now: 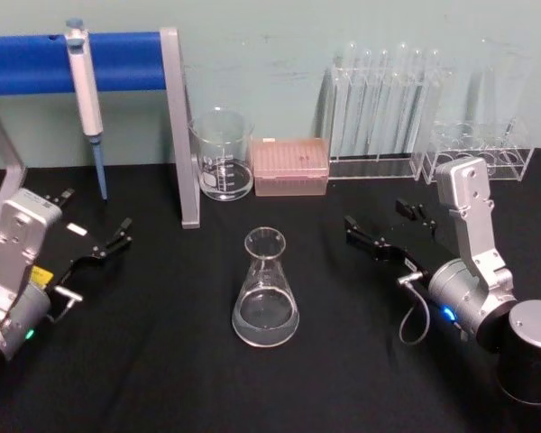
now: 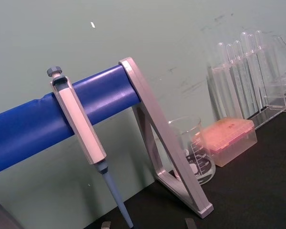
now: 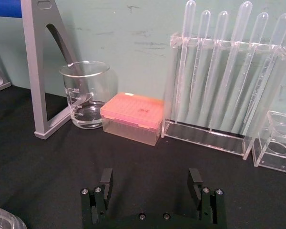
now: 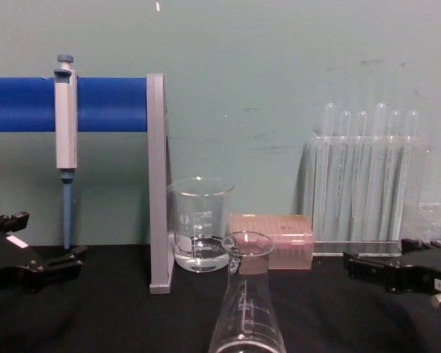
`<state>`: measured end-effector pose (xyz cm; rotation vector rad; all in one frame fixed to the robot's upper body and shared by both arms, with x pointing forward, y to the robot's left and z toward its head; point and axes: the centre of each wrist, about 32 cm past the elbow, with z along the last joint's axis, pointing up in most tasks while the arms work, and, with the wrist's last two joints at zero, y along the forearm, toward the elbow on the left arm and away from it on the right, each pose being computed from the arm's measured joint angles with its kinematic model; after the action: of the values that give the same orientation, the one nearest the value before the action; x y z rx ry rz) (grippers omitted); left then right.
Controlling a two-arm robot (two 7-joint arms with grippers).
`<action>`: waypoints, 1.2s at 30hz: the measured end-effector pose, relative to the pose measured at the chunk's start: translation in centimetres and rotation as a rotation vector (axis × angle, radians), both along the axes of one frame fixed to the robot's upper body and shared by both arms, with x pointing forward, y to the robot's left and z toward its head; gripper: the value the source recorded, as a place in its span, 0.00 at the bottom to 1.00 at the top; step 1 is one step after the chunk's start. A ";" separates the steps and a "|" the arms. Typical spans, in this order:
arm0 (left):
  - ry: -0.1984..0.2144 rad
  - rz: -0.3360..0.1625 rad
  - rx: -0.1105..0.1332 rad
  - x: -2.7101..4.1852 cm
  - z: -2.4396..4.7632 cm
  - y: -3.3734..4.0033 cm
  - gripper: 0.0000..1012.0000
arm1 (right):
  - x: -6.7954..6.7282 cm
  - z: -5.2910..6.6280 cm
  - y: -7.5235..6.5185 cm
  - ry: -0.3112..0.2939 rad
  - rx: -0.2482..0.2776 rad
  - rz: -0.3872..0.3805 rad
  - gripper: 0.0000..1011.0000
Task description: Grasp the erlenmeyer flask with one hand, shake it three times, then place it back.
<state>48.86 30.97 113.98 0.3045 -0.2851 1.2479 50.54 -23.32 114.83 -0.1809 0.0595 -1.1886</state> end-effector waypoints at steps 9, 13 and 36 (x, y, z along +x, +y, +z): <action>0.000 0.000 0.000 0.00 0.00 0.00 0.99 | 0.0 -0.1 0.1 0.001 -0.001 0.000 0.99; 0.000 0.000 0.000 0.00 0.00 0.00 0.99 | 0.0 -0.1 0.1 0.000 -0.001 -0.001 0.99; 0.000 0.000 0.000 0.00 0.00 0.00 0.99 | 0.0 -0.1 0.1 -0.001 -0.001 -0.002 0.99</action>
<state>48.86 30.97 113.98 0.3044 -0.2851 1.2480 50.50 -23.20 114.70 -0.1809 0.0587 -1.1909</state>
